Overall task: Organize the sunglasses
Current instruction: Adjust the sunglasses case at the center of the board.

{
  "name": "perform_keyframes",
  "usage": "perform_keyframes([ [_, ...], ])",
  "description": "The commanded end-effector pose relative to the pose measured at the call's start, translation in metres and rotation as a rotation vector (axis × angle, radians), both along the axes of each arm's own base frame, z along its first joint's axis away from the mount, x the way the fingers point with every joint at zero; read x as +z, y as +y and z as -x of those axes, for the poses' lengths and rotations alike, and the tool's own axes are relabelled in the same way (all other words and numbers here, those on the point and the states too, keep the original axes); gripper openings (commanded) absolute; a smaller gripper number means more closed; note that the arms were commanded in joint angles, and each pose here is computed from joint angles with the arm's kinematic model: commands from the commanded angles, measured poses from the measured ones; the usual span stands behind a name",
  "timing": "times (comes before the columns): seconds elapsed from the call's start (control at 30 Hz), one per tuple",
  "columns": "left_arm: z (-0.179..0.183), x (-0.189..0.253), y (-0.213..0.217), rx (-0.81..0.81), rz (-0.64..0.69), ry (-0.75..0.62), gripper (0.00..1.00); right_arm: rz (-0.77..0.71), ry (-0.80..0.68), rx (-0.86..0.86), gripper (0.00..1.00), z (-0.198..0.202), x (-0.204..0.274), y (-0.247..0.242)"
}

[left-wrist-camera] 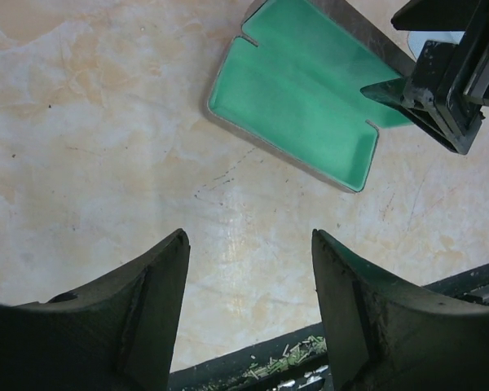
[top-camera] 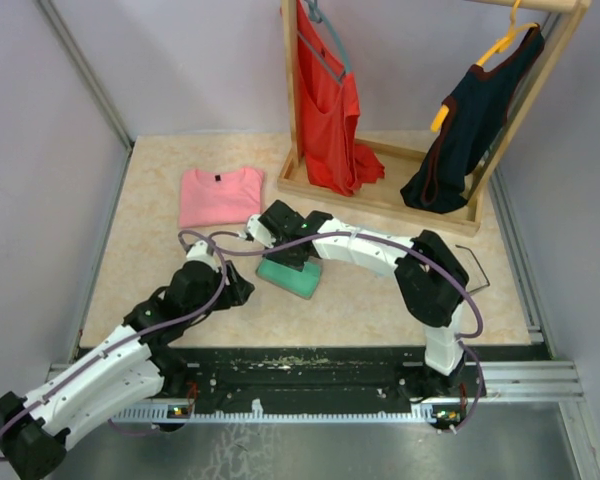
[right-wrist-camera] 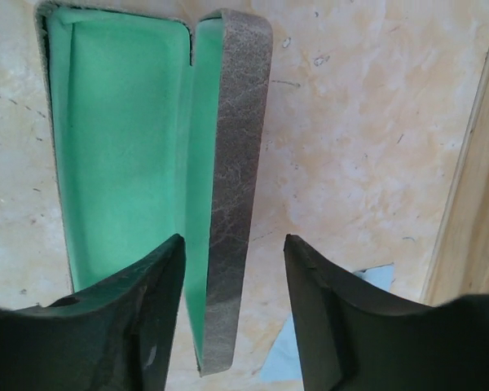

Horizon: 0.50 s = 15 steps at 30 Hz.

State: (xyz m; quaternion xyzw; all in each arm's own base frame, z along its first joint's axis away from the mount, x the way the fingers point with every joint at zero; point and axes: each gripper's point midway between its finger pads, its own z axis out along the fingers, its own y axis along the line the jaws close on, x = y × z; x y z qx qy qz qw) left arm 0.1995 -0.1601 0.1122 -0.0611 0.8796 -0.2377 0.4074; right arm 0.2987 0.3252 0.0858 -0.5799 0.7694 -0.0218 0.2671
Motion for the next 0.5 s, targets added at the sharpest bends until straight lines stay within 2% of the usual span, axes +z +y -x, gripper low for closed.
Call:
perform_keyframes([
  [0.0, 0.003, -0.004, 0.008, 0.032, -0.007, 0.007, 0.68, -0.122, -0.069, 0.057, 0.57, -0.01, 0.039, 0.027],
  [0.07, 0.001, -0.001, 0.011, 0.047, -0.013, -0.002, 0.69, -0.16, -0.075, 0.058, 0.62, -0.008, 0.051, 0.03],
  [0.23, -0.004, 0.003, 0.014, 0.06, -0.036, -0.023, 0.71, -0.31, -0.092, 0.012, 0.63, -0.002, 0.092, 0.037],
  [0.33, -0.01, 0.006, 0.013, 0.069, -0.048, -0.038, 0.73, -0.399, -0.138, -0.094, 0.63, -0.004, 0.114, 0.028],
  [0.47, -0.021, 0.009, 0.007, 0.077, -0.039, -0.063, 0.73, -0.505, -0.194, -0.335, 0.62, -0.004, 0.127, -0.002],
])
